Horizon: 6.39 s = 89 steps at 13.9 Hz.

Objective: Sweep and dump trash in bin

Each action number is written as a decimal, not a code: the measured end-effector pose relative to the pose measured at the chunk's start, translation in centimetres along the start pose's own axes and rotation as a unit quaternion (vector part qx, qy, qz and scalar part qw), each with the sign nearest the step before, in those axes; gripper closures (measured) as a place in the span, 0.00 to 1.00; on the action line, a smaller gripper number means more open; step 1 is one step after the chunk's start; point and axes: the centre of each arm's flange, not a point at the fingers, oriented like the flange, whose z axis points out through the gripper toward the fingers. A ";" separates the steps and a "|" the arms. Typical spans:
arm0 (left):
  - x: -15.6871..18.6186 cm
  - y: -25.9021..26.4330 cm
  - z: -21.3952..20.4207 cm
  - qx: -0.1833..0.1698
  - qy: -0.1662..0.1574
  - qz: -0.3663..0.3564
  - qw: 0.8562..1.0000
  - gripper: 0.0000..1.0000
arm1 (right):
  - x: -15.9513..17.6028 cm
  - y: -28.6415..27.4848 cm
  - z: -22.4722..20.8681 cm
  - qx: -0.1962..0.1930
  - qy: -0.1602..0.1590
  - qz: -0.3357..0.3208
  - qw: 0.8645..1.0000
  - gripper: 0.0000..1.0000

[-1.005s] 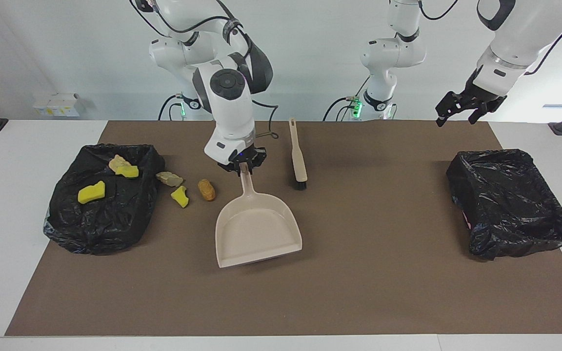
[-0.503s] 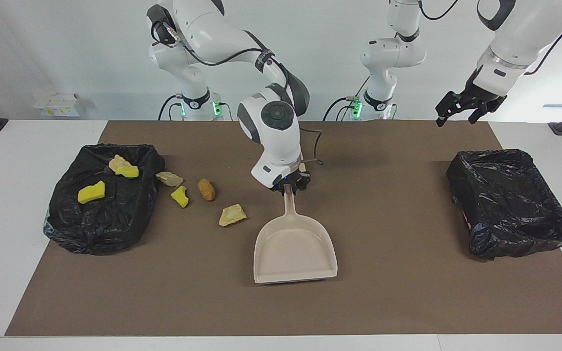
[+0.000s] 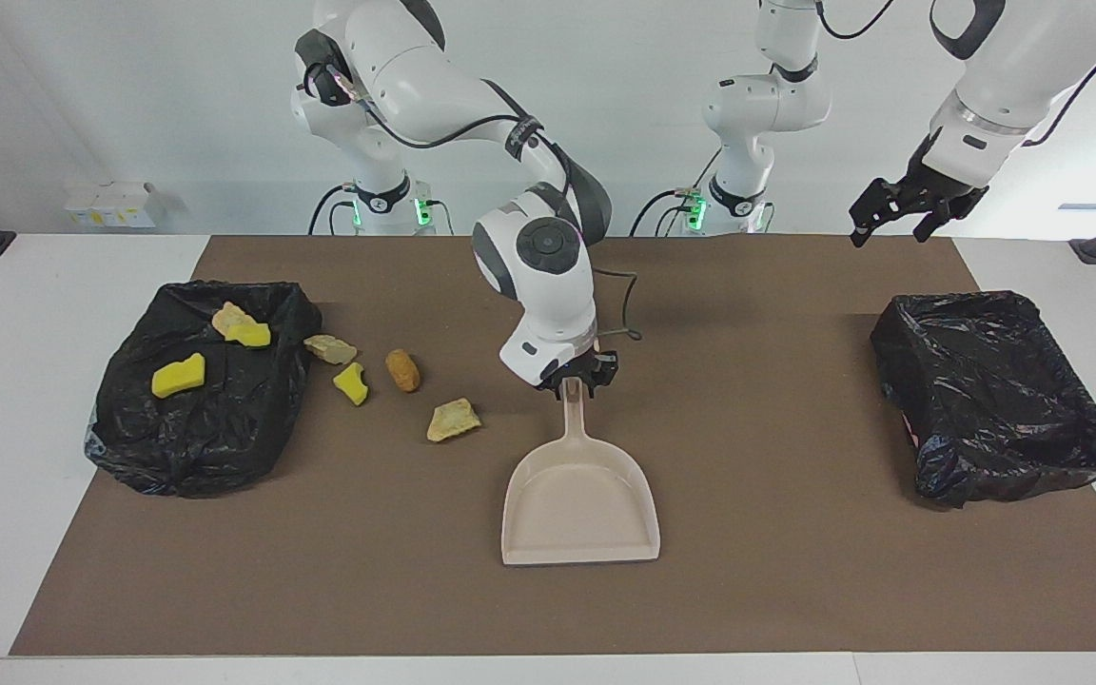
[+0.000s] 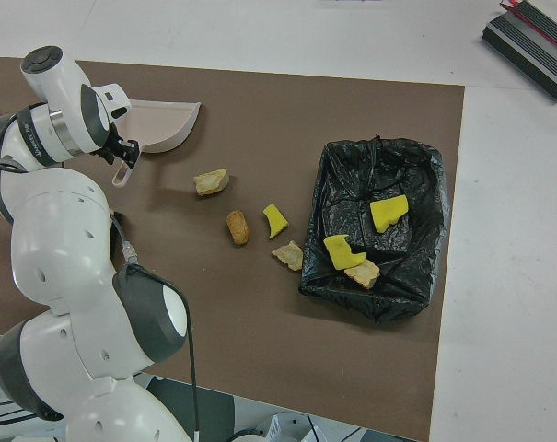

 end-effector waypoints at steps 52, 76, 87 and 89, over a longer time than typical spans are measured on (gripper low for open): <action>2.6 39.5 28.4 -0.053 0.086 0.054 0.993 0.66 | -26.3 5.9 -1.7 -0.079 -0.129 0.047 0.987 0.74; -3.6 16.8 15.3 0.024 -0.064 0.443 0.894 0.69 | -21.4 31.5 0.3 -0.218 -0.104 0.184 0.953 0.74; -5.2 17.8 19.6 0.010 -0.032 0.568 0.822 0.69 | -15.1 22.8 0.5 -0.088 -0.102 0.069 0.989 0.74; -5.6 18.0 21.1 0.010 -0.031 0.581 0.813 0.69 | -15.1 19.5 0.2 -0.069 -0.101 0.020 0.992 0.74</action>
